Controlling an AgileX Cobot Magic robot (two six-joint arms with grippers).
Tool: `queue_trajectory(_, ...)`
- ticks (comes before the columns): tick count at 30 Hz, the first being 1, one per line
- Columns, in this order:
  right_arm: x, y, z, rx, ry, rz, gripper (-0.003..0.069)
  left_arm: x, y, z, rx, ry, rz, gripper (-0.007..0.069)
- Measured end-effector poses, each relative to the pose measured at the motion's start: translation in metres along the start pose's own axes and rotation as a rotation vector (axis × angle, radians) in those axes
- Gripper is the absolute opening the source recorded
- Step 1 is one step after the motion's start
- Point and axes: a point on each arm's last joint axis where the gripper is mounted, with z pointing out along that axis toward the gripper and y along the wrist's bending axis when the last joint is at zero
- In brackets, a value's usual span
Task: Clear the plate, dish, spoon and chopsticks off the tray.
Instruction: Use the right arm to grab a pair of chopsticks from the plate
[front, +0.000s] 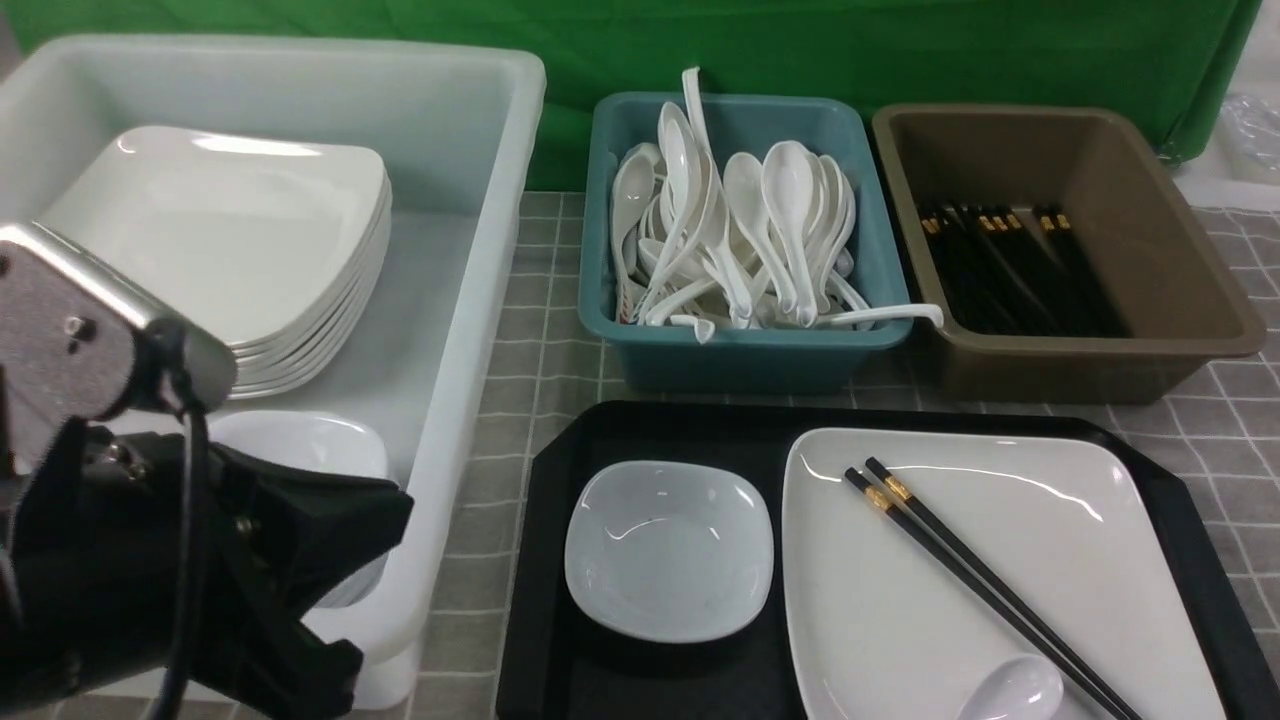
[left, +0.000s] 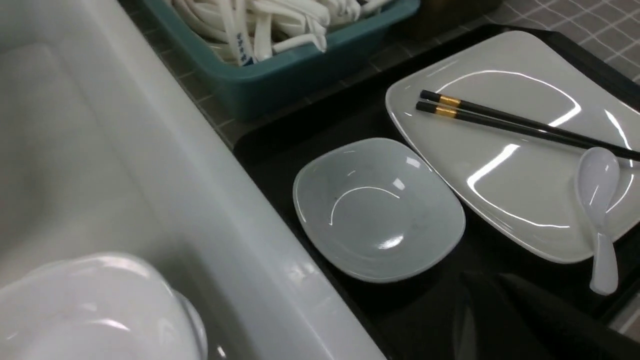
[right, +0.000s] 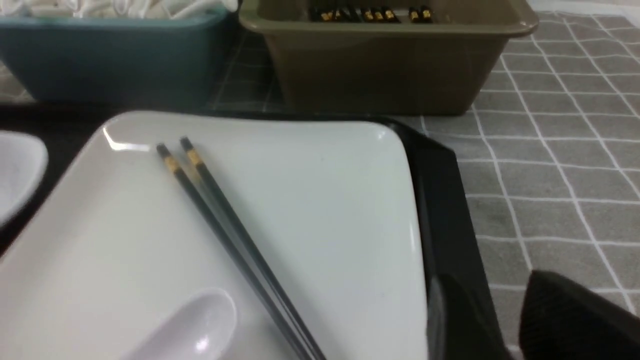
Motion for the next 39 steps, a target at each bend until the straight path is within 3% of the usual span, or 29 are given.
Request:
queue_trajectory(6,-0.018,0.001,-0.002,-0.053,-0.189,0.447,0.0239,0.0,0.0,0.003,0.002,0.011,0.002,0.0011)
queue_trajectory(10,-0.025,0.0,-0.004,-0.078,-0.275,0.563,0.0239,0.0,0.0,0.003,0.002,0.011,0.002,0.0011)
queue_trajectory(13,-0.027,0.002,-0.004,-0.089,-0.235,0.577,0.0235,0.0,0.0,0.003,0.001,0.011,0.013,0.0011)
queue_trajectory(15,-0.038,0.006,-0.007,-0.098,-0.124,0.509,0.0223,0.0,0.0,0.003,0.001,0.011,0.014,0.0011)
queue_trajectory(16,-0.056,0.012,-0.007,-0.111,-0.006,0.393,0.0211,0.0,0.0,0.003,0.001,0.01,0.014,0.0011)
queue_trajectory(17,-0.058,0.013,-0.007,-0.114,0.011,0.391,0.021,0.0,0.0,0.003,0.001,0.01,0.014,0.0011)
queue_trajectory(18,-0.076,0.019,-0.003,-0.14,0.132,0.253,0.0207,0.0,0.0,0.003,-0.001,0.002,0.016,0.0011)
queue_trajectory(19,-0.093,0.026,0.005,-0.173,0.263,0.139,0.0206,-0.001,0.001,0.003,-0.003,-0.006,0.02,0.0011)
queue_trajectory(24,-0.127,0.047,0.06,-0.254,0.676,-0.106,0.0221,-0.003,-0.001,-0.003,0.002,-0.036,0.035,0.0011)
queue_trajectory(33,-0.108,0.083,0.155,-0.3,0.974,-0.325,0.0252,-0.005,-0.007,-0.048,0.01,-0.22,0.07,0.0011)
queue_trajectory(35,-0.097,0.095,0.178,-0.302,0.998,-0.425,0.0286,-0.003,-0.009,-0.06,0.015,-0.266,0.072,0.0011)
queue_trajectory(39,-0.084,0.103,0.202,-0.289,1.025,-0.464,0.0391,0.001,-0.011,-0.068,0.029,-0.27,0.074,0.0011)
